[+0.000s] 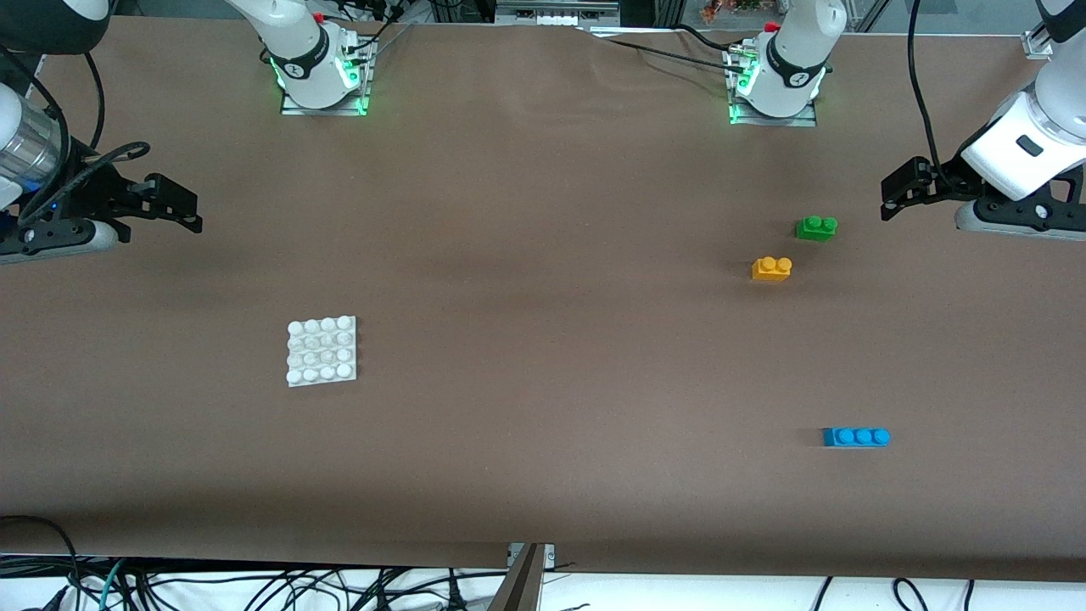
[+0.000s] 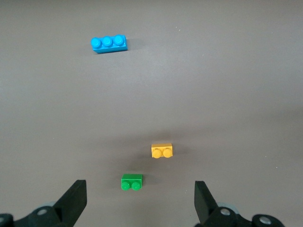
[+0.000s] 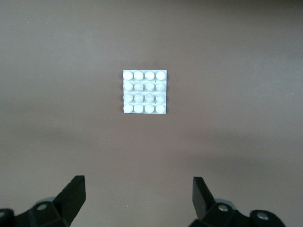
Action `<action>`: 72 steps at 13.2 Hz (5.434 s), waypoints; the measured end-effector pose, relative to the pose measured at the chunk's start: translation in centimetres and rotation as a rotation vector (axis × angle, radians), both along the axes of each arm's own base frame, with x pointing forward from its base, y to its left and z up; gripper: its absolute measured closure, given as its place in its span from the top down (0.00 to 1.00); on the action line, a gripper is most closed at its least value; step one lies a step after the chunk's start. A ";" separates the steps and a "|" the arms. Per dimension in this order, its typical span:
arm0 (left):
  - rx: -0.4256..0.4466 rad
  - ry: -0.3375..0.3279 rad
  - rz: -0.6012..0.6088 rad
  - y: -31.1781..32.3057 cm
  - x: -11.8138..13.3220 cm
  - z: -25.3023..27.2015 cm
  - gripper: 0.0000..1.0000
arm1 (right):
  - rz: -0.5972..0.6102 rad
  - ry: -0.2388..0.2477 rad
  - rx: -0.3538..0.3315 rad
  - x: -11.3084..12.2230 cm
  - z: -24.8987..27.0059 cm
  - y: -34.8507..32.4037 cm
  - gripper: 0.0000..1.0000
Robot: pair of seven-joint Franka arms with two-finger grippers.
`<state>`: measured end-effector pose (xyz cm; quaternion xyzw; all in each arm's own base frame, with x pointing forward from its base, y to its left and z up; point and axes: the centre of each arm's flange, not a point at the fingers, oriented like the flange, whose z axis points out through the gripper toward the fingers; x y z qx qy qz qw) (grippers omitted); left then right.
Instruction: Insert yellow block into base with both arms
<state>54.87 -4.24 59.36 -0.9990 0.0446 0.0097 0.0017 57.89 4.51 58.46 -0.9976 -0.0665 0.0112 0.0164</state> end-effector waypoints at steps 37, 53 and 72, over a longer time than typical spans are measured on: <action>0.000 0.000 0.000 0.0 0.0 0.0 1.00 | 0.021 0.048 -0.011 0.2 -1.4 -0.7 1.00; 0.000 0.000 0.000 0.0 0.0 0.0 1.00 | -0.004 0.066 -0.016 2.9 -16.6 -1.6 1.00; 0.000 -0.001 0.005 0.3 0.0 0.0 1.00 | -0.158 -0.017 0.058 5.6 -38.0 -1.8 1.00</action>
